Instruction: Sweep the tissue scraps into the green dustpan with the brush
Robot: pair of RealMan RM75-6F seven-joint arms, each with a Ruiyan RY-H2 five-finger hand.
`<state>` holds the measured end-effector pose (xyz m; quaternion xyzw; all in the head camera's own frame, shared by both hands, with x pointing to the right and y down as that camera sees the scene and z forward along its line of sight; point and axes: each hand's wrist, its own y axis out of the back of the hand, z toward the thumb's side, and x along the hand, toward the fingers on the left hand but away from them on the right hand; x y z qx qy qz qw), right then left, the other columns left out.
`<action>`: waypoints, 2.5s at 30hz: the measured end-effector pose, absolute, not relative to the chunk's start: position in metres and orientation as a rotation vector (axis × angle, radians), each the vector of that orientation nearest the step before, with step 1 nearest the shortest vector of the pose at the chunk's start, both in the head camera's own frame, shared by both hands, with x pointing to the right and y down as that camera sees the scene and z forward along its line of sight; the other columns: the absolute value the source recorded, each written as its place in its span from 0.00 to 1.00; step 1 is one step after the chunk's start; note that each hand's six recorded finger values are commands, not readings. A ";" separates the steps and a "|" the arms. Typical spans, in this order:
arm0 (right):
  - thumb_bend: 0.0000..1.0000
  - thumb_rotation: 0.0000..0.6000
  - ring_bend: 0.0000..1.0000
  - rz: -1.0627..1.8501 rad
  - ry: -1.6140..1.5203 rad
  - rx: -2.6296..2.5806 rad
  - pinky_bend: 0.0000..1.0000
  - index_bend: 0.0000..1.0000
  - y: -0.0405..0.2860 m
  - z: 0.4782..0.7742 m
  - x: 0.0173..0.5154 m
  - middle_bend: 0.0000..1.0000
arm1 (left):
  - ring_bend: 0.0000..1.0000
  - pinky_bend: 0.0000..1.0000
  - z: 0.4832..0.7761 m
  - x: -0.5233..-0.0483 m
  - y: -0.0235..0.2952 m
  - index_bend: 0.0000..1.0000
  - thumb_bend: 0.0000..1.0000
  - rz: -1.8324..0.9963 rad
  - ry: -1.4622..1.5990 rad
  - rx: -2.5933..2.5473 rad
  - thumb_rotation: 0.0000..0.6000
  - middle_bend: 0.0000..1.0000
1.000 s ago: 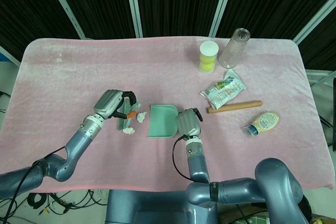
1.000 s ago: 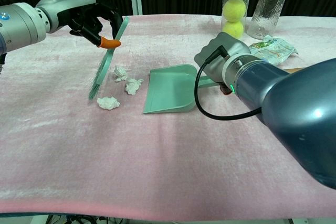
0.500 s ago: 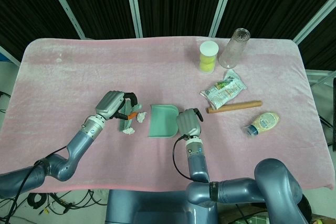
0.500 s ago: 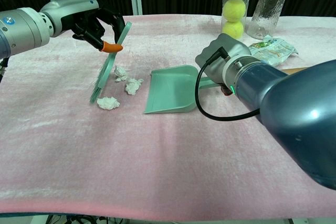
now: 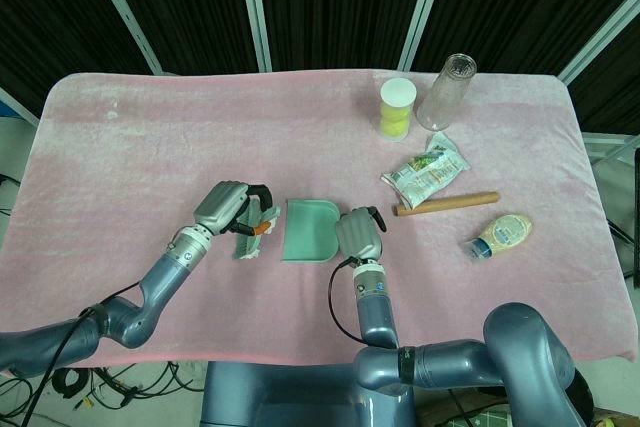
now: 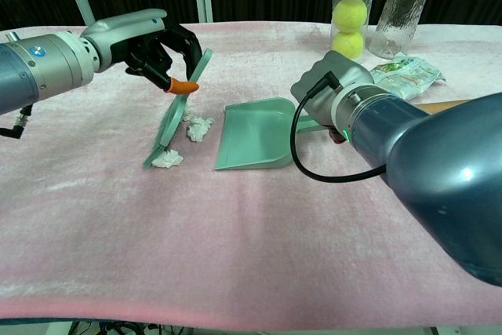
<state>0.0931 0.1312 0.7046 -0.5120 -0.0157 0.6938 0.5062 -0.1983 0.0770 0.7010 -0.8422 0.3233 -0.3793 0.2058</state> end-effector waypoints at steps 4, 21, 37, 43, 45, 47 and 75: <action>0.67 1.00 0.85 1.673 -0.036 -1.233 0.69 0.90 0.132 0.704 0.093 0.84 | 0.85 0.95 0.703 -0.178 0.085 0.76 0.53 -1.011 0.908 -2.386 1.00 0.85; 0.67 1.00 0.85 1.667 -0.043 -1.237 0.69 0.90 0.133 0.700 0.092 0.84 | 0.85 0.95 0.675 -0.103 0.084 0.76 0.53 -0.725 1.086 -2.445 1.00 0.85; 0.67 1.00 0.85 1.666 -0.047 -1.235 0.69 0.90 0.134 0.696 0.091 0.84 | 0.86 0.95 0.653 -0.142 0.076 0.77 0.53 -0.715 1.120 -2.448 1.00 0.86; 0.67 1.00 0.85 1.667 -0.043 -1.238 0.69 0.90 0.135 0.695 0.090 0.84 | 0.86 0.95 0.651 -0.167 0.088 0.77 0.54 -0.791 1.123 -2.437 1.00 0.86; 0.67 1.00 0.85 1.666 -0.037 -1.238 0.69 0.90 0.136 0.696 0.090 0.84 | 0.86 0.95 0.651 -0.176 0.093 0.77 0.54 -0.821 1.119 -2.432 1.00 0.86; 0.67 1.00 0.85 1.662 -0.027 -1.241 0.69 0.90 0.137 0.697 0.090 0.84 | 0.86 0.95 0.651 -0.182 0.097 0.77 0.54 -0.841 1.116 -2.432 1.00 0.86; 0.67 1.00 0.85 1.640 0.019 -1.284 0.69 0.90 0.141 0.700 0.092 0.84 | 0.86 0.95 0.686 -0.174 0.125 0.77 0.54 -0.918 1.012 -2.417 1.00 0.86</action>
